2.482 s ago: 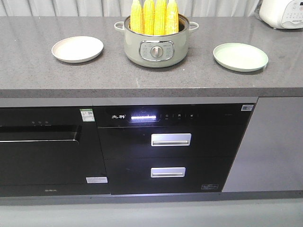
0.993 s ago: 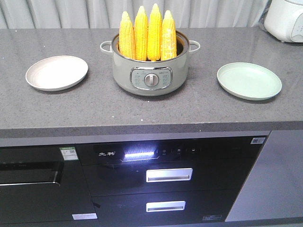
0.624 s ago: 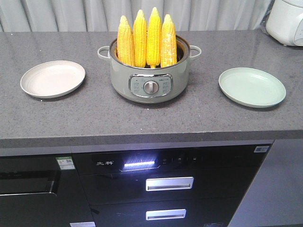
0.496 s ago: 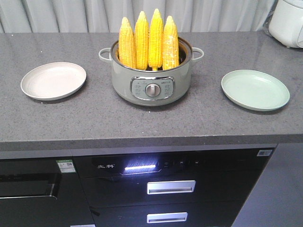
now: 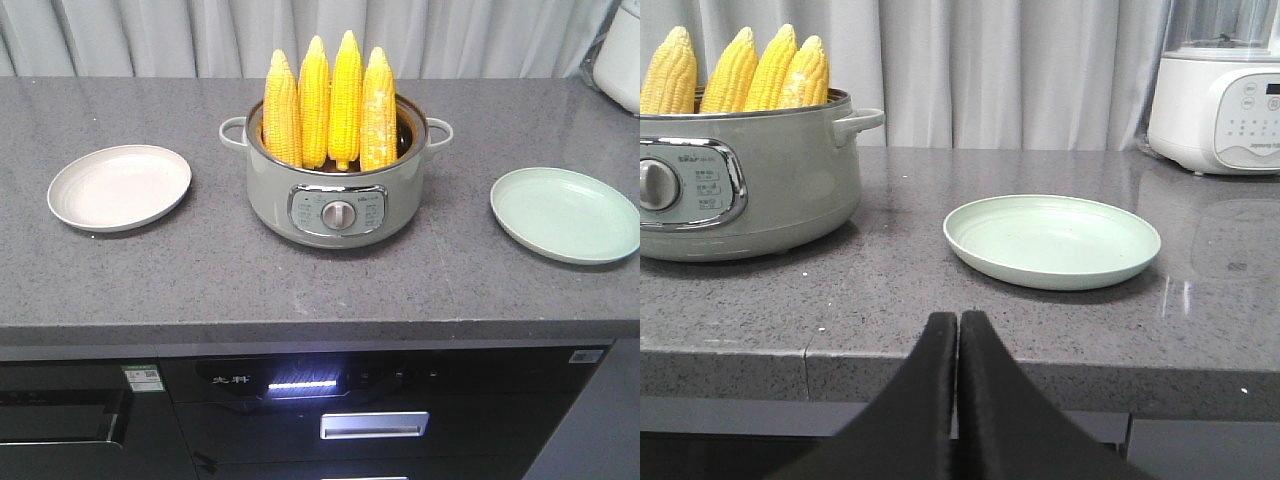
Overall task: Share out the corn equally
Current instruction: 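Drive closer and center the base on the corn pot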
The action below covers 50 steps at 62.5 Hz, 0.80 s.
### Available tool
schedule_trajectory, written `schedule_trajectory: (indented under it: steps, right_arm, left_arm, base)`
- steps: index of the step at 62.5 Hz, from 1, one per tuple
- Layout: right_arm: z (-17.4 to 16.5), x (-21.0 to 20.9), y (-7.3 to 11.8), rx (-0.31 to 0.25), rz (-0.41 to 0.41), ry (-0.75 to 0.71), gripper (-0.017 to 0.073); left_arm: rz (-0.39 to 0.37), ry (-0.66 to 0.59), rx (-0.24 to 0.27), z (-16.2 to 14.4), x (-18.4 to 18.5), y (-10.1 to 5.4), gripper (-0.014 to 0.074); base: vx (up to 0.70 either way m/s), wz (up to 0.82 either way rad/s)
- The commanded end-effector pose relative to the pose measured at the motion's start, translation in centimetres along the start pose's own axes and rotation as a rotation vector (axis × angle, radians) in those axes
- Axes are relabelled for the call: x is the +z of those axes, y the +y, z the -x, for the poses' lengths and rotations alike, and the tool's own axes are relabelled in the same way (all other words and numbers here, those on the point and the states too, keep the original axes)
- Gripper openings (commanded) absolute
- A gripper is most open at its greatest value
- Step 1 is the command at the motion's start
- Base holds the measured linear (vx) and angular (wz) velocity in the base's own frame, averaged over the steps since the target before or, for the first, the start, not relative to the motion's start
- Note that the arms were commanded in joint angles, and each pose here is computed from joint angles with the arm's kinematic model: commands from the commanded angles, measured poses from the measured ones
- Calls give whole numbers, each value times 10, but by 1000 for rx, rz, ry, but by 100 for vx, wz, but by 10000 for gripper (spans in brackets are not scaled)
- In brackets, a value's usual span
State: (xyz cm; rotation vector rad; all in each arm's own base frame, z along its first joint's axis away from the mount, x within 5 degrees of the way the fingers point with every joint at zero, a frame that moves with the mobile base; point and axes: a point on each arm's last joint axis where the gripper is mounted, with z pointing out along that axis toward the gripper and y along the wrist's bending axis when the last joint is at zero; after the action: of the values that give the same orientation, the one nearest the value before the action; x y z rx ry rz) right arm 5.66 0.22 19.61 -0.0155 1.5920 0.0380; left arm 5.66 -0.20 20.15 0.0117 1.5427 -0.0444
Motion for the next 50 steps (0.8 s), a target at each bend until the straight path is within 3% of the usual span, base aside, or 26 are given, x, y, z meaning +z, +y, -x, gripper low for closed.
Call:
schedule_trajectory:
  steps: [1, 50]
  right_arm:
    - [3, 0, 0, -4, -2, -68, -3]
    - [3, 0, 0, -4, -2, -68, -3]
  left_arm:
    - [-1, -81, -18, 3, -1, 0, -6]
    - [-1, -81, -18, 3, -1, 0, -6]
  base:
    - [8, 4]
    - [6, 1]
